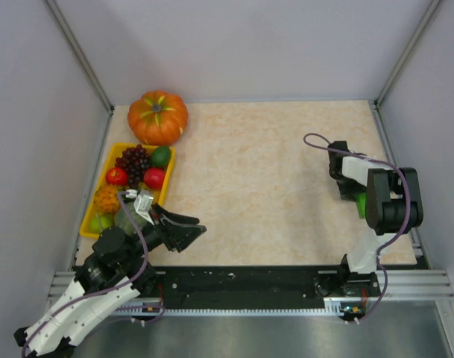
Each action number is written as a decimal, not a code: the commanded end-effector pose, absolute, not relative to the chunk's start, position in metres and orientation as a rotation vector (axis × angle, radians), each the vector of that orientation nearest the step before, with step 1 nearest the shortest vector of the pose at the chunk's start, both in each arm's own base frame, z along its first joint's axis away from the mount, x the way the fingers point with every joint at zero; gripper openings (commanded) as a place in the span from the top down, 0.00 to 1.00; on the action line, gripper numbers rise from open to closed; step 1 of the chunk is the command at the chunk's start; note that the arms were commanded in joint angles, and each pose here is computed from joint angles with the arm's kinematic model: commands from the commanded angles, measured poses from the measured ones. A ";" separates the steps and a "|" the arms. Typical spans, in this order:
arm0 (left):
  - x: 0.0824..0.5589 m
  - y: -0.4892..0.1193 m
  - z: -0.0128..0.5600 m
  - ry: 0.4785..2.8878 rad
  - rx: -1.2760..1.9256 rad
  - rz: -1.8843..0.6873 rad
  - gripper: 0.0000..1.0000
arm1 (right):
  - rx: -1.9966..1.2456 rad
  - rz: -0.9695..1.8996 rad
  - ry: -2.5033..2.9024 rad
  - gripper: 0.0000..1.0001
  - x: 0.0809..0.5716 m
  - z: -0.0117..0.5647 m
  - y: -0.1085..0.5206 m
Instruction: Fold the paper box
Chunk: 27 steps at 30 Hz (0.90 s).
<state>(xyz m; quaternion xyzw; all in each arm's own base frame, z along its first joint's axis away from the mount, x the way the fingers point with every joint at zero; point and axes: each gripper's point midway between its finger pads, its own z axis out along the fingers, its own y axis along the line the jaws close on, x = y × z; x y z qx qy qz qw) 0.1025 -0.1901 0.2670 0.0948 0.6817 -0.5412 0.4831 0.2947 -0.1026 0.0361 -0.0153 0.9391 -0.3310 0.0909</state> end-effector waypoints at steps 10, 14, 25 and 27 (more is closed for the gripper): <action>0.079 -0.185 0.295 1.570 0.301 -1.407 0.37 | 0.118 -1.096 2.745 0.45 0.288 0.044 -0.150; 0.081 -0.180 0.294 1.578 0.280 -1.381 0.36 | 0.136 -1.028 2.654 0.38 0.305 0.067 -0.131; 0.097 -0.152 0.312 1.600 0.181 -1.196 0.30 | 0.105 -0.087 2.203 0.31 0.282 0.219 0.064; 0.099 -0.148 0.319 1.593 0.164 -1.180 0.28 | 0.091 0.296 2.086 0.30 0.258 0.248 0.102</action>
